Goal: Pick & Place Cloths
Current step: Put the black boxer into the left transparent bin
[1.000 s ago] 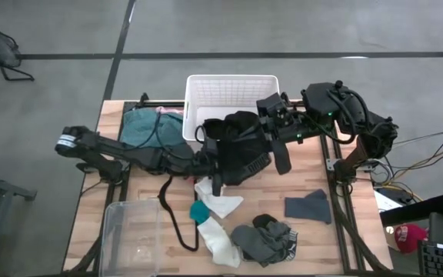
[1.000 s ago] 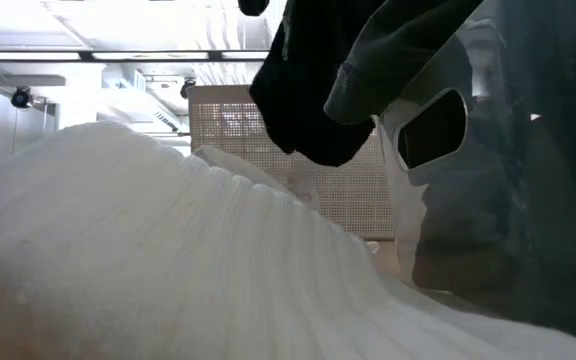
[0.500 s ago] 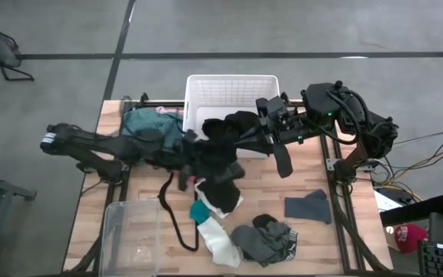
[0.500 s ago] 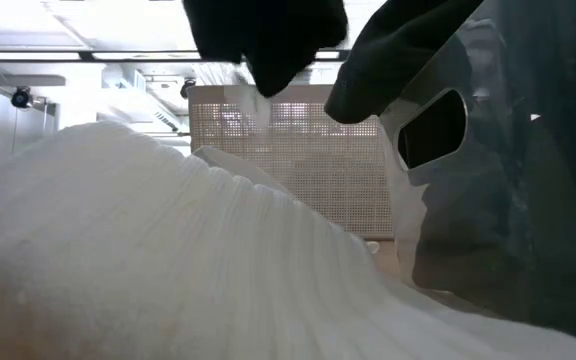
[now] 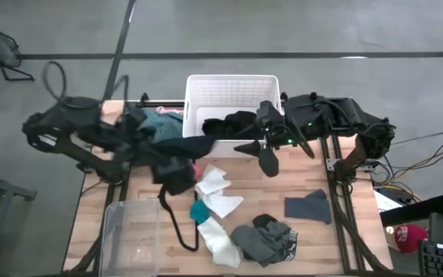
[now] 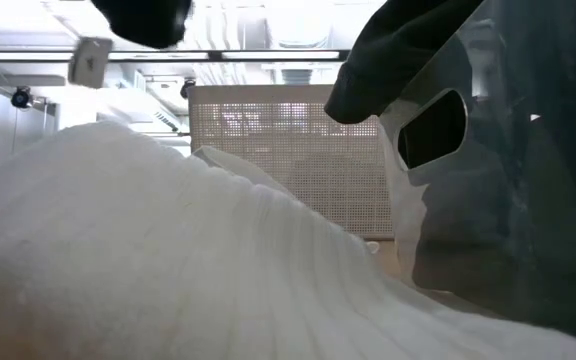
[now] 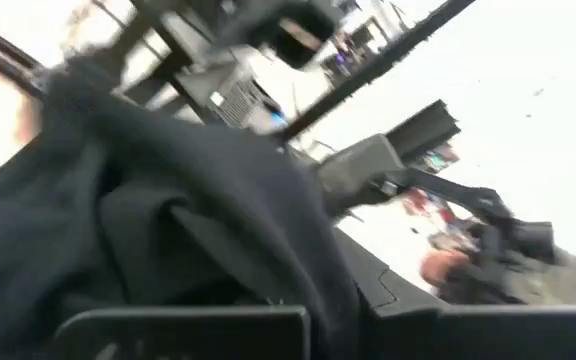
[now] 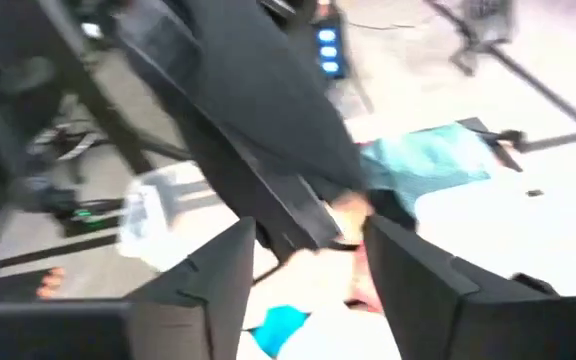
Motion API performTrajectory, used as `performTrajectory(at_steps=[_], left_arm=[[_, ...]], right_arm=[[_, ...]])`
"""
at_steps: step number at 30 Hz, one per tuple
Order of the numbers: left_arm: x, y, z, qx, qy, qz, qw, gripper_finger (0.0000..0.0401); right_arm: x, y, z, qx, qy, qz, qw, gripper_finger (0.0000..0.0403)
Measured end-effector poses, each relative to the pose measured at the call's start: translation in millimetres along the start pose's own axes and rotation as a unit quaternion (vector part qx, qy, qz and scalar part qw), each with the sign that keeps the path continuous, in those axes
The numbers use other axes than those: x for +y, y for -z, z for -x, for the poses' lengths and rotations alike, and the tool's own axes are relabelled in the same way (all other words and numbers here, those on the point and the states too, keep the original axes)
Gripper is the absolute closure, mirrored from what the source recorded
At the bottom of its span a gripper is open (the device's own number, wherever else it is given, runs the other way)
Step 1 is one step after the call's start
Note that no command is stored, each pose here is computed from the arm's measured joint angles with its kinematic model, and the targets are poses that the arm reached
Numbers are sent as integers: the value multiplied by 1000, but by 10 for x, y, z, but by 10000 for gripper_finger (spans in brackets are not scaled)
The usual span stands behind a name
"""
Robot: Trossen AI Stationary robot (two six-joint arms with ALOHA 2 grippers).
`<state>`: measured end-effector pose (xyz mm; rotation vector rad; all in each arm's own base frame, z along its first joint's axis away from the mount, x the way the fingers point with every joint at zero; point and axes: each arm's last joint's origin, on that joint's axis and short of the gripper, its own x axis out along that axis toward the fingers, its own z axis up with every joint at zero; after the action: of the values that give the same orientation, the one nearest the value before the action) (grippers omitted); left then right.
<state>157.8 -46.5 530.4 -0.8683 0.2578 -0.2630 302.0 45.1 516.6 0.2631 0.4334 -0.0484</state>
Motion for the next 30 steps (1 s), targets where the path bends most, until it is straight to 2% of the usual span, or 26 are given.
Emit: performTrajectory(at_steps=[6,11,14,18,20,23,26,30], left_arm=[[-199,57,243,66,32,73,995,393],[-272,221,270,159,45,151,975,393],[-280,378,244,220,14,194,956,393],[-245,561,147,278,-51,214,935,389],[-247,664,88,312,-77,231,918,389],[-249,798,19,350,-109,229,902,391],[-237,924,-82,389,-136,242,878,391],[-185,1116,-251,420,-174,238,858,389]], right_arm=[[-28,74,-104,16,32,12,999,167],[-47,159,-217,38,40,15,998,149],[-55,211,-279,51,45,11,998,143],[-62,251,-328,60,48,9,997,140],[-63,260,-344,61,49,9,997,142],[-70,260,-347,61,49,9,997,152],[-78,257,-349,60,51,9,997,163],[-78,256,-349,60,50,9,997,175]])
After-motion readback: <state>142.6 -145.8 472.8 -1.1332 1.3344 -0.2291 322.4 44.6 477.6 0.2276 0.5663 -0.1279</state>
